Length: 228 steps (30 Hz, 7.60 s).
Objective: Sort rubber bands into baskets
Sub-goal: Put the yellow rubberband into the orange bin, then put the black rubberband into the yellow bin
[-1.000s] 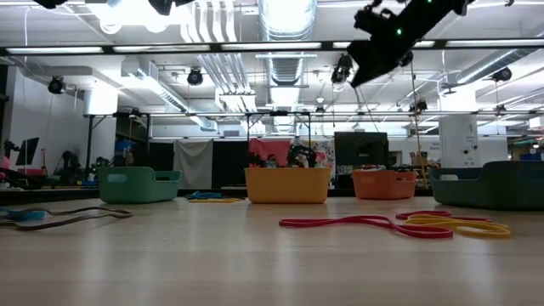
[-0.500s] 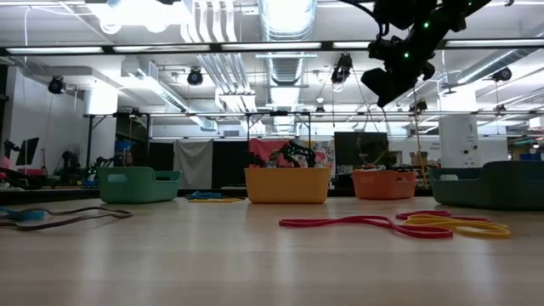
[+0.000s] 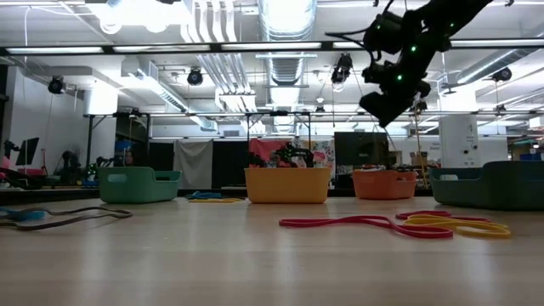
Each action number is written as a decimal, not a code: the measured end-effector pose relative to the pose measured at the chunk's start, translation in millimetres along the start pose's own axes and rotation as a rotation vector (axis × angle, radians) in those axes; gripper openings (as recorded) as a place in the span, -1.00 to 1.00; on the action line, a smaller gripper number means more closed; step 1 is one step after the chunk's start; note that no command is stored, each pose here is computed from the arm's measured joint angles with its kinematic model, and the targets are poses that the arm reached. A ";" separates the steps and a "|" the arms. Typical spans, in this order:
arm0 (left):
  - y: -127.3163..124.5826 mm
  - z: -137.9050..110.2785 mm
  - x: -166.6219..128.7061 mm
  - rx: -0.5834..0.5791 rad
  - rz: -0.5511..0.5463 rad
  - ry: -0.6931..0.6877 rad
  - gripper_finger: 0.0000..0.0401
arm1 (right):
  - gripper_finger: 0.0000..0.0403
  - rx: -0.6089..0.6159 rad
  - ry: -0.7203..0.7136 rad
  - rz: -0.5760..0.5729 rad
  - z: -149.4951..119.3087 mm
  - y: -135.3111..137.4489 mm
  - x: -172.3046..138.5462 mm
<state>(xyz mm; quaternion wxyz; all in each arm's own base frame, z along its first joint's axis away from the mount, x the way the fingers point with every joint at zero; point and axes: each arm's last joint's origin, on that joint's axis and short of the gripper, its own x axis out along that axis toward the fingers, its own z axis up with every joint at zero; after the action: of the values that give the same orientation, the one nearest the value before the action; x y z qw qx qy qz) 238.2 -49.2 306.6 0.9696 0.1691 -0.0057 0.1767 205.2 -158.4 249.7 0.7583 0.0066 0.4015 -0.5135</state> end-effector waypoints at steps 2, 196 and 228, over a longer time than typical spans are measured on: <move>-0.6 -1.8 0.0 0.012 -0.006 0.016 -0.63 | -0.96 -0.005 0.019 0.012 -1.2 1.4 5.4; 2.8 -45.4 10.2 0.271 -0.169 0.743 -1.00 | -0.95 -0.167 0.000 1.093 -11.4 51.7 -15.9; 78.6 -70.2 143.2 0.016 -0.019 0.352 -1.00 | -0.95 -0.026 0.230 0.922 -24.0 35.6 -27.6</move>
<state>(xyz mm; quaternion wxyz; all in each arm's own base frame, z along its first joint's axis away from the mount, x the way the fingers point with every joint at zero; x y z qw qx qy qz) 341.9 92.0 276.2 0.9559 0.1435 0.1670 0.1943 214.6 -110.0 236.1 0.8577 0.2316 0.4445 -0.1143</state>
